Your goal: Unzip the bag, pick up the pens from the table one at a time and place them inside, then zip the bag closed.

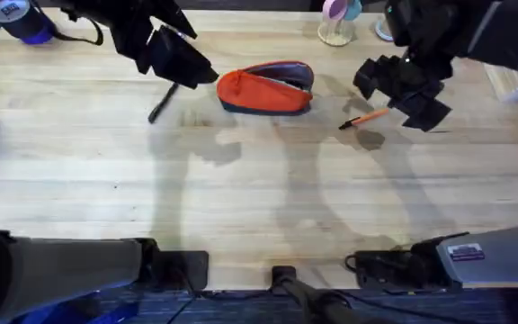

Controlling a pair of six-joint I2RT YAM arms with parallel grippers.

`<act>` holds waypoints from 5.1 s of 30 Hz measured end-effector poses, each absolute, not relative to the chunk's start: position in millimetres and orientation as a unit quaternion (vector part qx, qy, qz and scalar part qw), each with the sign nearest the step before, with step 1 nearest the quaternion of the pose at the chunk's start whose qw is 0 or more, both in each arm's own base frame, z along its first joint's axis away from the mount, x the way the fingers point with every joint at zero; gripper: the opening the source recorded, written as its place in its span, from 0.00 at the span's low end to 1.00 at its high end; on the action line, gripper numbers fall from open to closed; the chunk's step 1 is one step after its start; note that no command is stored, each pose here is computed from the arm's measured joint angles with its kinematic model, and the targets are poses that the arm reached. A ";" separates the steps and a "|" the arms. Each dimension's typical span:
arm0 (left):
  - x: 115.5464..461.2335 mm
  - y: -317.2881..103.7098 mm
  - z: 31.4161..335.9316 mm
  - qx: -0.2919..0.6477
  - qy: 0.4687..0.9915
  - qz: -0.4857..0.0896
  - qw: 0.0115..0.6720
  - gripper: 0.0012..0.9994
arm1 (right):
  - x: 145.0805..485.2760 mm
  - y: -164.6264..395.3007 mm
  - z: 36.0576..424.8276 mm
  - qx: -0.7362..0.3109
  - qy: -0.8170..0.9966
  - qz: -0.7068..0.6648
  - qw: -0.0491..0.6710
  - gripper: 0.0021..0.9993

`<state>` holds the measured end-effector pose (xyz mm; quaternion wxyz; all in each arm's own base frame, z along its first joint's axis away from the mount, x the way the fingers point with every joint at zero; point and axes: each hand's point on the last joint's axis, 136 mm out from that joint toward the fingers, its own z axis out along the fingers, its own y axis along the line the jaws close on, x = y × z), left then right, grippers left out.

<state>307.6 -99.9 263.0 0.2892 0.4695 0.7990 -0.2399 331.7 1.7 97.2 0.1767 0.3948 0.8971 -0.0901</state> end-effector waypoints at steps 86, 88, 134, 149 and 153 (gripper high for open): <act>307.5 -99.9 263.0 0.469 0.799 -0.240 0.289 0.99 | 351.7 -8.4 37.0 0.384 0.905 -0.081 0.162 0.03; 307.6 -99.9 263.0 0.469 0.799 -0.240 0.289 0.99 | 351.7 -7.9 37.9 0.379 0.908 -0.081 0.160 0.03; 307.5 -99.9 263.0 0.469 0.799 -0.240 0.289 0.99 | 393.9 183.5 181.3 -0.396 0.821 0.009 0.410 0.03; 307.6 -99.9 263.0 0.469 0.799 -0.240 0.289 0.99 | 390.0 202.1 155.5 -0.612 0.691 -0.060 0.380 0.03; 307.6 -99.9 263.0 0.469 0.799 -0.240 0.289 0.99 | 392.1 205.3 142.0 -0.623 0.687 -0.056 0.370 0.03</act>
